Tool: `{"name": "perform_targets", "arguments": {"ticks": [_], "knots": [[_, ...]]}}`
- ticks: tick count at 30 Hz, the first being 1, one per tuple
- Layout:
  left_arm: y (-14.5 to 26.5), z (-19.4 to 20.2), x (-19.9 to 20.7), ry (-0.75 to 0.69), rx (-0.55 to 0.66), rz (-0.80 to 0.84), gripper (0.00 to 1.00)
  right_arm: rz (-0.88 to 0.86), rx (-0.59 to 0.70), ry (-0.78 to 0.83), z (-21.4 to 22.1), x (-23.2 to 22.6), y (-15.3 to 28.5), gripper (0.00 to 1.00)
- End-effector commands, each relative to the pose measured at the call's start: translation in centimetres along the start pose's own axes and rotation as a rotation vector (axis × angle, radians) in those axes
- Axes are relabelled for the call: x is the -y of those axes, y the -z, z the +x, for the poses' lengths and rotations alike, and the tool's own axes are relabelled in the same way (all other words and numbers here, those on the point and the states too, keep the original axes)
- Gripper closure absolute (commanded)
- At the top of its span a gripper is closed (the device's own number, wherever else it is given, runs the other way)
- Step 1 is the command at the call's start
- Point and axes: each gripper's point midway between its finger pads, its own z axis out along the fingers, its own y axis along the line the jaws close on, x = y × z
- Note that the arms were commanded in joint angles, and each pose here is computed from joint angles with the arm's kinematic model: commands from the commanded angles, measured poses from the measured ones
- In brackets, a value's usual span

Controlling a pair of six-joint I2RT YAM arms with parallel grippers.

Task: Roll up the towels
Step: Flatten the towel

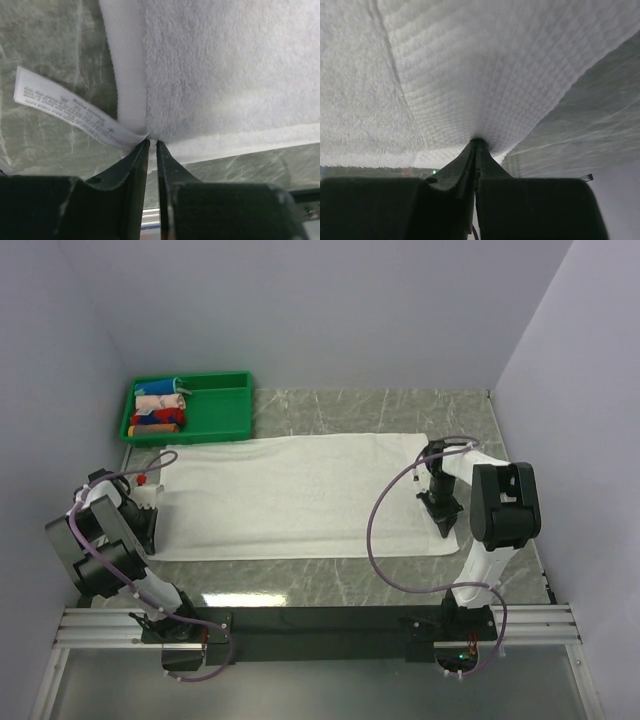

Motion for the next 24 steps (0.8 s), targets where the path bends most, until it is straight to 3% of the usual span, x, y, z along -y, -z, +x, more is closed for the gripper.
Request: {"name": "perform_targets", "arguments": {"ticks": [1,3,8,11,14,18,24], "knots": [[1.5,-0.3,-2.2,-0.103,0.011,-0.057,0.81,0.094,-0.003,0.044,0.5,1.7,-0.3,0.94],[2.8,-1.2,-0.2,-0.153,0.084,0.013,0.8,0.022,0.034,0.091,0.1,-0.2,1.1,0.91],[4.6,0.0,2.5,-0.238,0.061,0.115,0.75,0.009,0.052,0.159,-0.2,-0.9,3.2,0.83],[6.8,-1.7,3.0,-0.247,0.137,0.161,0.69,-0.023,0.124,0.171,-2.1,-0.6,5.5,0.78],[9.2,-5.8,2.4,-0.223,0.247,0.175,0.65,-0.063,0.267,0.152,-5.9,-0.5,8.8,0.72],[8.3,-9.7,1.4,-0.163,0.282,0.183,0.66,-0.097,0.353,0.13,-11.2,-0.3,10.6,0.74],[4.9,-13.3,0.6,-0.121,0.279,0.135,0.7,-0.08,0.325,0.117,-15.3,0.3,7.7,0.79]]}}
